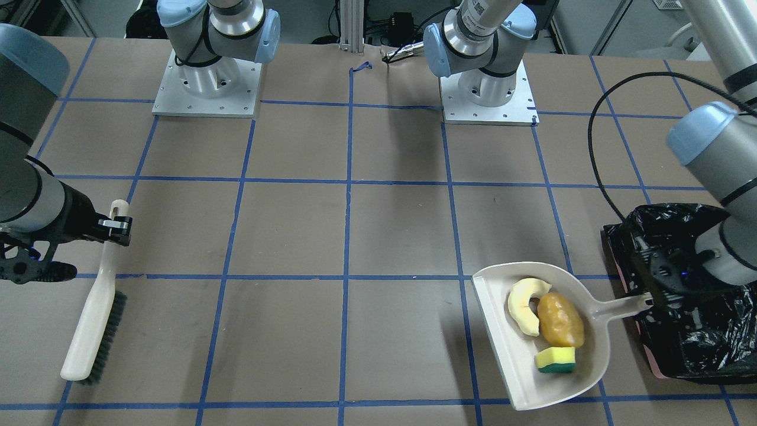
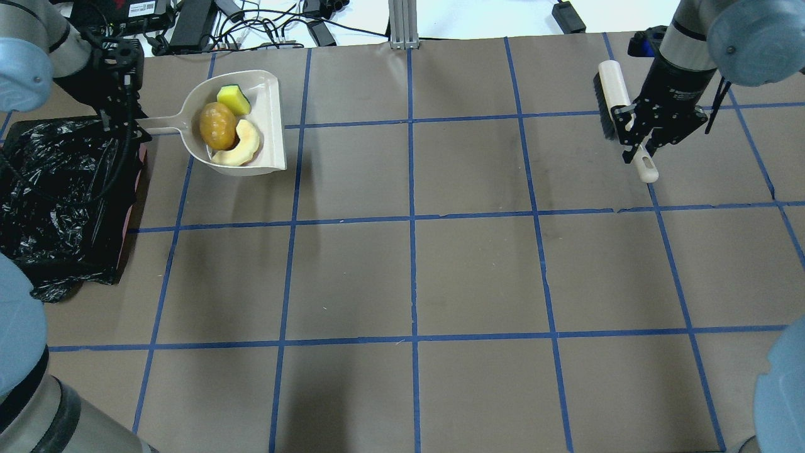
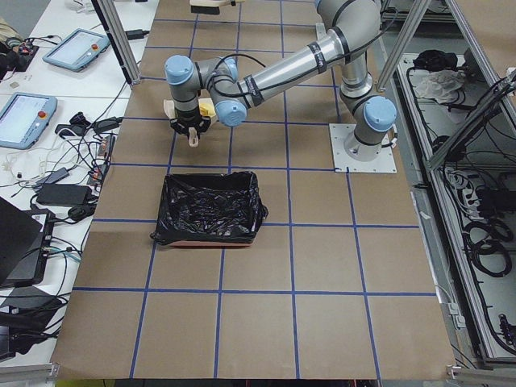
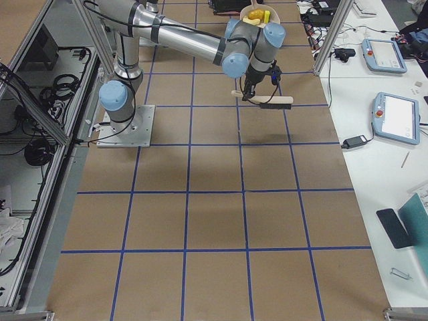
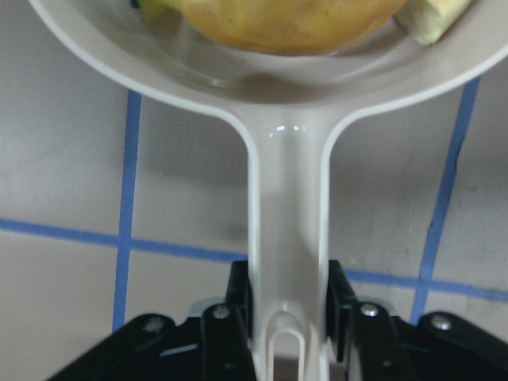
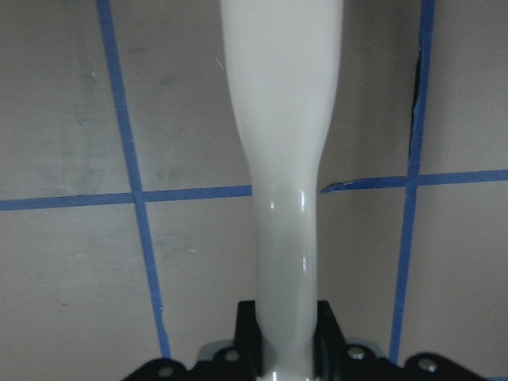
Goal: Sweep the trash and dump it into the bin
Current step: 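Lift the dustpan toward the bin with the left gripper while the right returns the brush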
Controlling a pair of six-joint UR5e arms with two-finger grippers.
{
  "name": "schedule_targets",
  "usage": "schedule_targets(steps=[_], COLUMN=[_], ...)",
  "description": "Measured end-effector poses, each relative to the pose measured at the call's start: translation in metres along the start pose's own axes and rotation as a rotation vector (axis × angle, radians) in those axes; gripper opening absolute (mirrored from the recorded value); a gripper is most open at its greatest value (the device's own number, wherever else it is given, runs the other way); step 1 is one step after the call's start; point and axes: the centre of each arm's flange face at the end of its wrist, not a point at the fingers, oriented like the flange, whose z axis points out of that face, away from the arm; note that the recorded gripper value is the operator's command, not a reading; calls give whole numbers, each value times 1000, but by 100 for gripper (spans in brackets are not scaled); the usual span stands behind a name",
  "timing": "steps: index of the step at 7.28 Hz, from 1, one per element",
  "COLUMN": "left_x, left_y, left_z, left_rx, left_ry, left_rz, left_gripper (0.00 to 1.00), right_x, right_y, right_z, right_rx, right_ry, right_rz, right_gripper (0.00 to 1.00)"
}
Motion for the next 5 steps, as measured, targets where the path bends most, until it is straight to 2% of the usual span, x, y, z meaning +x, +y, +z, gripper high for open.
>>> schedule_targets(steps=[1,3,5], left_x=[3,16,24], left_y=[37,120,190], left_z=[-16,-44,-76], left_rx=[-3,-20,-71], left_ry=[-6,-29,-59], left_rz=[8,54,141], left_gripper=[19,18,16], right_x=[19,37,51], right_y=[-1,-4,-11], right_z=[15,45,65], right_rx=[-9,-2,8], right_ry=[-2,40,63], right_rz=[-13,-35,-82], right_gripper=[0,0,0])
